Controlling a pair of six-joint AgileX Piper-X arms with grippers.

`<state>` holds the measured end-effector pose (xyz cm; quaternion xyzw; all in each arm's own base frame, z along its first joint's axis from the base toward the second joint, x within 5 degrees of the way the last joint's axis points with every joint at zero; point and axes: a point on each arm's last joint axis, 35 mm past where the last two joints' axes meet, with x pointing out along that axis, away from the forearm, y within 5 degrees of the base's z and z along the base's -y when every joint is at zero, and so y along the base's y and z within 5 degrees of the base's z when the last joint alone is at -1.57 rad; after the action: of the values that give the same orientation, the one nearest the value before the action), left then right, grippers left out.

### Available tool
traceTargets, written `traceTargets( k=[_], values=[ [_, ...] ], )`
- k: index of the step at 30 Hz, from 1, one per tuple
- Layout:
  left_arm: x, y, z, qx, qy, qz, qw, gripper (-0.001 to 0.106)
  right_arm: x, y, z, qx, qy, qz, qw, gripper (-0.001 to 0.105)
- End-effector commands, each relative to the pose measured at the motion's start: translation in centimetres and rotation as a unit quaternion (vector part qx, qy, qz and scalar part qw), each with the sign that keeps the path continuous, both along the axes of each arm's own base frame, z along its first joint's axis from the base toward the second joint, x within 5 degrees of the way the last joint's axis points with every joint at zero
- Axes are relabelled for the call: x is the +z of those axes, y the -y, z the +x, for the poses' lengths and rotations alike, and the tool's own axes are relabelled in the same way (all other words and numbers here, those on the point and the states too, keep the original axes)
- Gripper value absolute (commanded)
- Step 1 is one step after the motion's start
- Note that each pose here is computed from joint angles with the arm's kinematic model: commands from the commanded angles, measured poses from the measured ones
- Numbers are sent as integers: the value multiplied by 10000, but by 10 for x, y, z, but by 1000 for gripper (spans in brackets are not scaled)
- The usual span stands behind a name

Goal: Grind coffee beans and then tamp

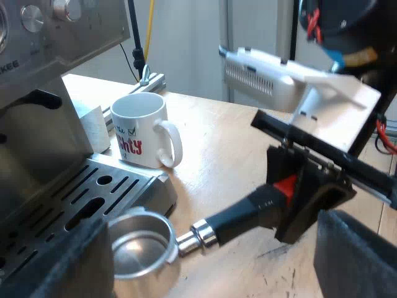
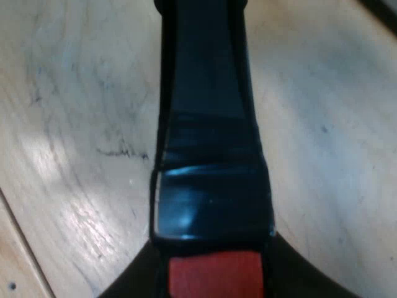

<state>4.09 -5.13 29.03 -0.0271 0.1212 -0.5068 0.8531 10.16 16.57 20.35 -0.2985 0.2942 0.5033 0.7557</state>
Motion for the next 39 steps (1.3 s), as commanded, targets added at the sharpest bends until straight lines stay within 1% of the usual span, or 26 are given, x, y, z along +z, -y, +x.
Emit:
traceTargets(
  k=[1, 5, 10, 11, 13, 17, 20, 24, 25, 26, 27, 29, 33, 36, 37, 39],
  values=[
    [3, -1, -1, 35, -1, -56, 10000, 68, -1, 1, 5, 6, 200, 402, 9990, 0],
    [3, -1, -1, 35, -1, -56, 10000, 68, -13, 6, 5, -62, 249, 515, 9983, 0],
    [2, -1, -1, 36, -9, -49, 10000, 68, -27, 11, 2, -64, 262, 533, 9982, 0],
    [2, -1, -1, 36, -9, -49, 10000, 68, -34, 14, 0, -81, 267, 510, 9983, 0],
    [2, -1, -1, 36, -9, -49, 10000, 68, -40, 17, -2, -171, 162, 503, 9985, 0],
    [2, -1, -1, 36, -9, -49, 10000, 68, -45, 20, -4, -215, 113, 439, 9987, 0],
    [2, -1, -1, 36, -9, -49, 10000, 68, -48, 21, -4, -357, 41, 415, 9985, 0],
    [2, -1, -1, 36, -9, -49, 10000, 68, -50, 21, -4, -400, 24, 342, 9986, 0],
    [2, -1, -1, 36, -9, -49, 10000, 68, -56, 20, -3, -428, -87, 215, 9988, 0],
    [2, -1, -1, 36, -9, -49, 10000, 68, -56, 20, -3, -428, -87, 215, 9988, 0],
    [2, -1, -1, 53, -7, -47, 10000, 68, -65, 19, -2, -511, -245, 22, 9984, 0],
    [2, -1, 0, 145, 5, -34, 9999, 68, -68, 19, -2, -560, -316, -11, 9979, 0],
    [-3, -4, 1, 587, -105, 186, 9980, 68, -68, 17, -1, -597, -355, -14, 9976, 0],
    [-8, -4, 1, 610, -275, 356, 9971, 68, -68, 17, -1, -606, -359, -6, 9975, 0],
    [-8, -4, 1, 610, -275, 356, 9971, 68, -68, 17, -1, -616, -376, -18, 9974, 0],
    [-14, -2, 4, 579, -555, 610, 9949, 68, -69, 19, -2, -626, -466, -159, 9968, 0]
  ],
)
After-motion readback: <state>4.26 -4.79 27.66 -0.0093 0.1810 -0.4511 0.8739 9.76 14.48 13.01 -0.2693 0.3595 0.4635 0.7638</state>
